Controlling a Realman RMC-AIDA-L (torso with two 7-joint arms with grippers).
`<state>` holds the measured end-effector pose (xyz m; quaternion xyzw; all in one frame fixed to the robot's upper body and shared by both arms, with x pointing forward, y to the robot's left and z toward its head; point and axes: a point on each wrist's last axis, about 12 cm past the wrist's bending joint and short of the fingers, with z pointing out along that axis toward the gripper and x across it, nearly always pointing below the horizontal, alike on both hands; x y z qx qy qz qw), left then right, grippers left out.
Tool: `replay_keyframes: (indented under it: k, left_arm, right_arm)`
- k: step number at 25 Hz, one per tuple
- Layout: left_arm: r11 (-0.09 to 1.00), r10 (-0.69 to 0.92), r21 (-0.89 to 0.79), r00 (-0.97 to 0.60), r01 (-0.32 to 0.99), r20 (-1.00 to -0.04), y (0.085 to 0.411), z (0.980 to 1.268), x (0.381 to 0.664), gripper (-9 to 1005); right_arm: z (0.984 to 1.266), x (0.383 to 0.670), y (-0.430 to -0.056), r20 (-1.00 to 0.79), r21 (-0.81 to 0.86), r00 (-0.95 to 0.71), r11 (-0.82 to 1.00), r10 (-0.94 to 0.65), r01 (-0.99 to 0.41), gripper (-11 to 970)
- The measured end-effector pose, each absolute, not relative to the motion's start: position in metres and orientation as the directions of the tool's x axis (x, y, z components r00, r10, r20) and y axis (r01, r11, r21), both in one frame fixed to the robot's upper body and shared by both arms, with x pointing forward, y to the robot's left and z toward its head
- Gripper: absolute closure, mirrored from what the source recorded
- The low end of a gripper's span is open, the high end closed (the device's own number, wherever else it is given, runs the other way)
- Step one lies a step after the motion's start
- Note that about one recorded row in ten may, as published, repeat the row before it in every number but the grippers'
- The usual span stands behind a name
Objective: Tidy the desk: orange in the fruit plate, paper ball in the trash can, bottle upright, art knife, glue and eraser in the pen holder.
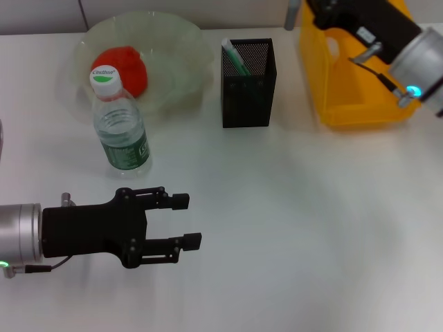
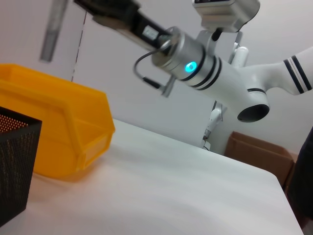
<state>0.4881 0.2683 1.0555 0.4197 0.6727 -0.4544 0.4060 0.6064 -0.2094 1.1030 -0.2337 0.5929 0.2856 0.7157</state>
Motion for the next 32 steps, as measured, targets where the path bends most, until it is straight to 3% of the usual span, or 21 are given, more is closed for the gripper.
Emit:
replay_keyframes:
  k: [6, 15, 20, 21, 30, 32]
  left_arm:
    - [0.234, 0.196, -0.269, -0.316, 0.934, -0.928, 0.268, 1.056, 0.488, 265]
    - [0.233, 0.197, -0.268, -0.315, 0.935, -0.928, 0.269, 1.056, 0.488, 264]
    - [0.212, 0.186, -0.274, -0.314, 0.938, -0.931, 0.27, 1.059, 0.487, 264]
    - [0.182, 0.185, -0.274, -0.306, 0.944, -0.934, 0.272, 1.064, 0.485, 264]
    - [0.123, 0.191, -0.26, -0.28, 0.958, -0.941, 0.283, 1.079, 0.486, 263]
    - [0.124, 0.19, -0.255, -0.275, 0.959, -0.943, 0.284, 1.081, 0.488, 261]
  right_arm:
    - [1.095, 0.622, -0.187, -1.0, 0.006, -0.018, 0.676, -0.011, -0.737, 777]
    - [1.091, 0.609, -0.206, -0.99, 0.124, -0.133, 0.656, 0.036, -0.745, 591]
    - [1.094, 0.572, -0.247, -0.98, 0.188, -0.194, 0.553, 0.048, -0.812, 448]
    - [1.095, 0.551, -0.259, -0.975, 0.193, -0.222, 0.473, -0.005, -0.86, 412]
    - [1.09, 0.473, -0.296, -0.966, 0.213, -0.228, 0.127, -0.124, -0.969, 124]
    - [1.088, 0.467, -0.295, -0.969, 0.211, -0.221, 0.096, -0.111, -0.973, 125]
